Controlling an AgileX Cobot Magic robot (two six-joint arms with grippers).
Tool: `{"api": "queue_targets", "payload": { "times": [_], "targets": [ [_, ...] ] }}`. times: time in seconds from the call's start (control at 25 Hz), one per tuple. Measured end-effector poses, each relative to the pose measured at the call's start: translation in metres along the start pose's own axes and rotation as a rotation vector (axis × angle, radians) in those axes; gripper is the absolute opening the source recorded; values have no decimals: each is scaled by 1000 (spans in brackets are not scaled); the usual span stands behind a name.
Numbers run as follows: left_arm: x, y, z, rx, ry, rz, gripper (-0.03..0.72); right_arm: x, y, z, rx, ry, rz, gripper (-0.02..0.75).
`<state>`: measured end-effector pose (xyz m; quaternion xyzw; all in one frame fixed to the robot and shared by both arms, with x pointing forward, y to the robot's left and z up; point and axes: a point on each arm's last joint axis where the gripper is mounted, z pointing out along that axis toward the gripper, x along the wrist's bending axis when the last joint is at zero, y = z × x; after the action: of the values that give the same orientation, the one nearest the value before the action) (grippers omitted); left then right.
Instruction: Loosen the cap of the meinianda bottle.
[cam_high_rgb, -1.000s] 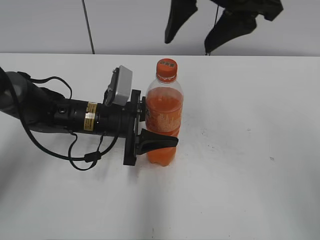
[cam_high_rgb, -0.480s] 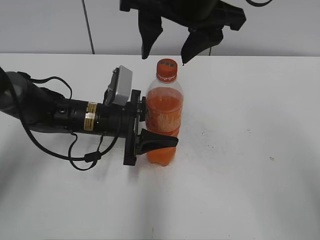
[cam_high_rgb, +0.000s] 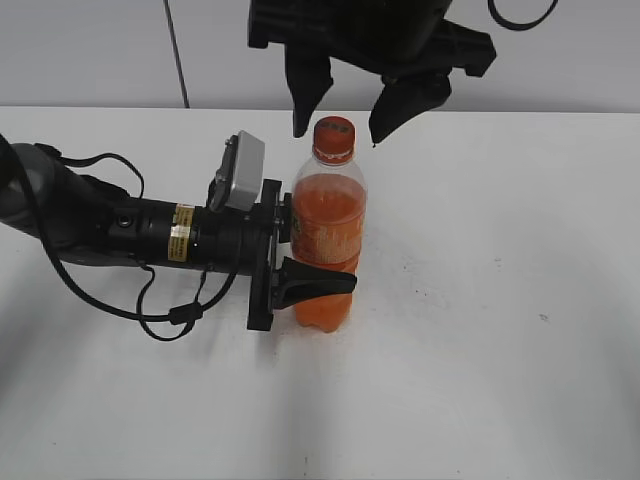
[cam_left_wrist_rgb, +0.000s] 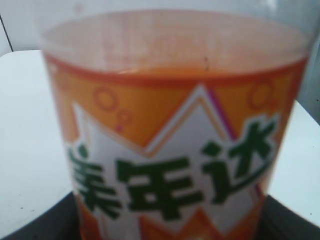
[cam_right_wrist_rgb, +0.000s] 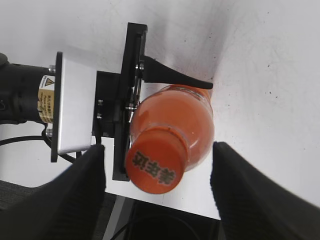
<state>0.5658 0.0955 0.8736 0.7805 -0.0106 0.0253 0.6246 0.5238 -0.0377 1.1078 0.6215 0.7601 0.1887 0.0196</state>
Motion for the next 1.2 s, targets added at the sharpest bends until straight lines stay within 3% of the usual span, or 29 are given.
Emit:
{"api": "queue_targets", "payload": {
  "times": [0.36, 1.04, 1.2],
  "targets": [
    [0, 0, 0, 0, 1, 0, 422, 0, 0, 0, 0, -1, 1, 390],
    [1, 0, 0, -1, 7, -5, 422, 0, 0, 7, 15, -8, 3, 376],
    [1, 0, 0, -1, 8, -6, 422, 0, 0, 7, 15, -8, 3, 317]
  ]
}}
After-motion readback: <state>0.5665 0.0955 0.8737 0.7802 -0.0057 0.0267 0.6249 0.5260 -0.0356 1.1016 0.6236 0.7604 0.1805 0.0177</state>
